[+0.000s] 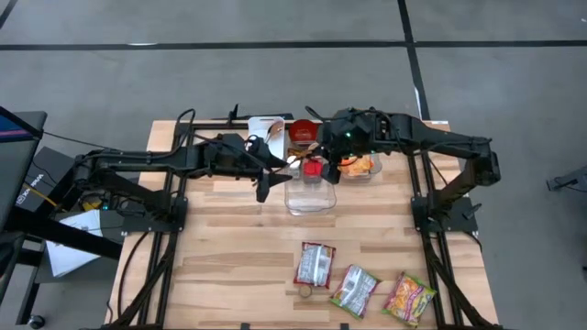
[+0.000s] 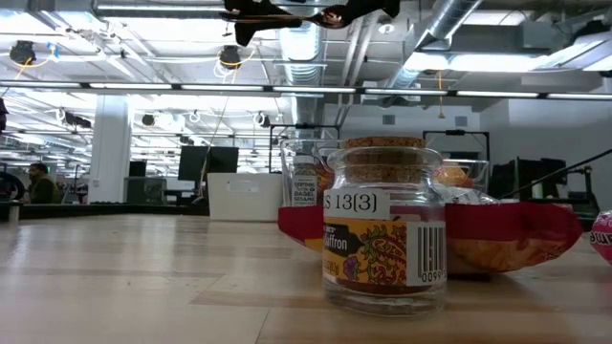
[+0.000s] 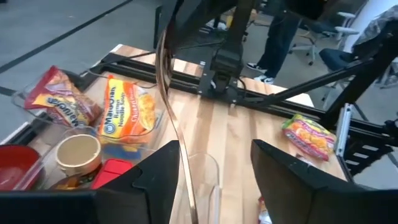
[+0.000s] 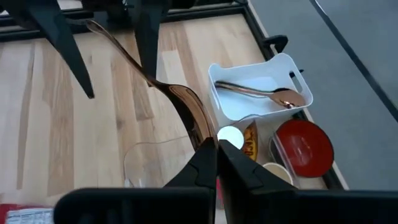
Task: Pick & Place Food Item
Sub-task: Put the gold spoon into the white bin
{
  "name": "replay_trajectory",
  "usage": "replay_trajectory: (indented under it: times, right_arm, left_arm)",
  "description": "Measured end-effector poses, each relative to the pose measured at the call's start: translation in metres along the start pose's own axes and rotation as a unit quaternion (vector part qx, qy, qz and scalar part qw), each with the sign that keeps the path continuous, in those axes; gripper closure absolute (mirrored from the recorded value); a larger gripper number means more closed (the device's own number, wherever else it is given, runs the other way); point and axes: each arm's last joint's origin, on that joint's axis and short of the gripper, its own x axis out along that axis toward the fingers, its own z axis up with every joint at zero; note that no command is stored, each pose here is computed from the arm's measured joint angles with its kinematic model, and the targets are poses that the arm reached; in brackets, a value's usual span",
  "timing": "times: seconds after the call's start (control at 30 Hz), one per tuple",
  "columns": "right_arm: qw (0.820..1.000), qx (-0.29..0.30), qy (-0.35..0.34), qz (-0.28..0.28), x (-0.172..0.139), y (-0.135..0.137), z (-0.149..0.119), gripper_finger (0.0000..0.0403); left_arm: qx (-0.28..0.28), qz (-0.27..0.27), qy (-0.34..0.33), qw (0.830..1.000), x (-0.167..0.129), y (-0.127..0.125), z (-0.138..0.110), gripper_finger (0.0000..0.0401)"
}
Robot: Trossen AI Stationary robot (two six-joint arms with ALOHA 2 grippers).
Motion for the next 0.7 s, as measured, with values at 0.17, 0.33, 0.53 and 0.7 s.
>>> replay_trajectory:
  times: [0.17, 0.33, 0.53, 0.7]
  right_arm:
    - [1.0, -0.001, 0.011, -0.004, 0.0004, -0.0031, -0.0017, 0.0403]
    - [1.0, -0.002, 0.011, -0.003, 0.0005, -0.0031, -0.0017, 0.0403]
    - [1.0, -0.004, 0.011, -0.003, 0.0006, -0.0031, -0.0017, 0.0403]
    - [1.0, -0.003, 0.005, -0.005, 0.0007, -0.0031, -0.0007, 0.0403]
  left_arm:
    - [0.0, 0.009, -0.01, 1.0, 0.0, 0.0003, 0.0016, 0.023]
    - [0.0, 0.01, -0.013, 1.0, 0.0, 0.0011, 0.0023, 0.0258]
    - [0.0, 0.011, -0.013, 1.0, 0.0, 0.0011, 0.0023, 0.0288]
    - [0.0, 0.029, -0.006, 1.0, -0.0001, 0.0024, 0.0005, 0.0293]
